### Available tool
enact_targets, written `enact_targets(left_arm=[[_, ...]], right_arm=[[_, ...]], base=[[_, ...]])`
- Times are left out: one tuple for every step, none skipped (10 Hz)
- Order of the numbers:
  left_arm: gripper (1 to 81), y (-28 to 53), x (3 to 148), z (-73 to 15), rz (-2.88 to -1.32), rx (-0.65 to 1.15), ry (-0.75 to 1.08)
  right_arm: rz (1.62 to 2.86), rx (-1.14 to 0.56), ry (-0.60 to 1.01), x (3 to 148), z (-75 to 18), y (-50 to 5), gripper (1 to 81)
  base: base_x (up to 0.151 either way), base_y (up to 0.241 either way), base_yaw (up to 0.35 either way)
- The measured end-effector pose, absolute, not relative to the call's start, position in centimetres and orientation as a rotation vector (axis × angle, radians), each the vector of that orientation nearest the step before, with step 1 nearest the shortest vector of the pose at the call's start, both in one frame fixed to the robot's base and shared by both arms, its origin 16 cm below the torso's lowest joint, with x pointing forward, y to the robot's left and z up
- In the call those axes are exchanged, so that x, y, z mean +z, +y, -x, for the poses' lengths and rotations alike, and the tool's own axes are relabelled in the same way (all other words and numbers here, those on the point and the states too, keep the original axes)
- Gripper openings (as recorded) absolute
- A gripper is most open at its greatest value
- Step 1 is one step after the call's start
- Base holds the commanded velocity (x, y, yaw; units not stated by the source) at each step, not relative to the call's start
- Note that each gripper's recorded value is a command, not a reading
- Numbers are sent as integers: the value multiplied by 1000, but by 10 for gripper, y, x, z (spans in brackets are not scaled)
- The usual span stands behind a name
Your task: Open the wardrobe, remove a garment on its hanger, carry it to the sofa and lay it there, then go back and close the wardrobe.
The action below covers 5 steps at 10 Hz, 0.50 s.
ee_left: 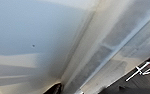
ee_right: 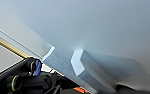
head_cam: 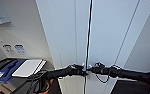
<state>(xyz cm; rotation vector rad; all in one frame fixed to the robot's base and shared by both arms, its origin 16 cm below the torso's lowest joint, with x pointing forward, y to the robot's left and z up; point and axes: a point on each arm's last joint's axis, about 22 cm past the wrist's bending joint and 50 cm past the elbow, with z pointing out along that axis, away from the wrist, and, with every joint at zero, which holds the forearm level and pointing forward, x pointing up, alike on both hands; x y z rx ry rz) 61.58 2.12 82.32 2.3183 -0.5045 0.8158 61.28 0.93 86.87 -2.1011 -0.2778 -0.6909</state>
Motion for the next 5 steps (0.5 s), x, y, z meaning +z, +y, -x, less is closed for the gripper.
enact_targets(left_arm=[[811, 24, 824, -602, -2299, 798, -529], [811, 26, 824, -589, -2284, 781, -555], [811, 29, 825, -575, -2271, 758, -577], [811, 35, 824, -561, -2256, 751, -602], [811, 41, 824, -545, -2235, 747, -616]], right_arm=[[2087, -690, -274, 869, -610, 8, 811], [2076, -685, -272, 869, -605, 6, 811], [2064, -678, -274, 870, -599, 5, 811], [2045, -670, -270, 870, -591, 2, 811], [2021, -660, -265, 870, -579, -3, 811]], base=[[0, 0, 0], [0, 0, 0], [0, 0, 0], [0, 0, 0], [0, 0, 0]])
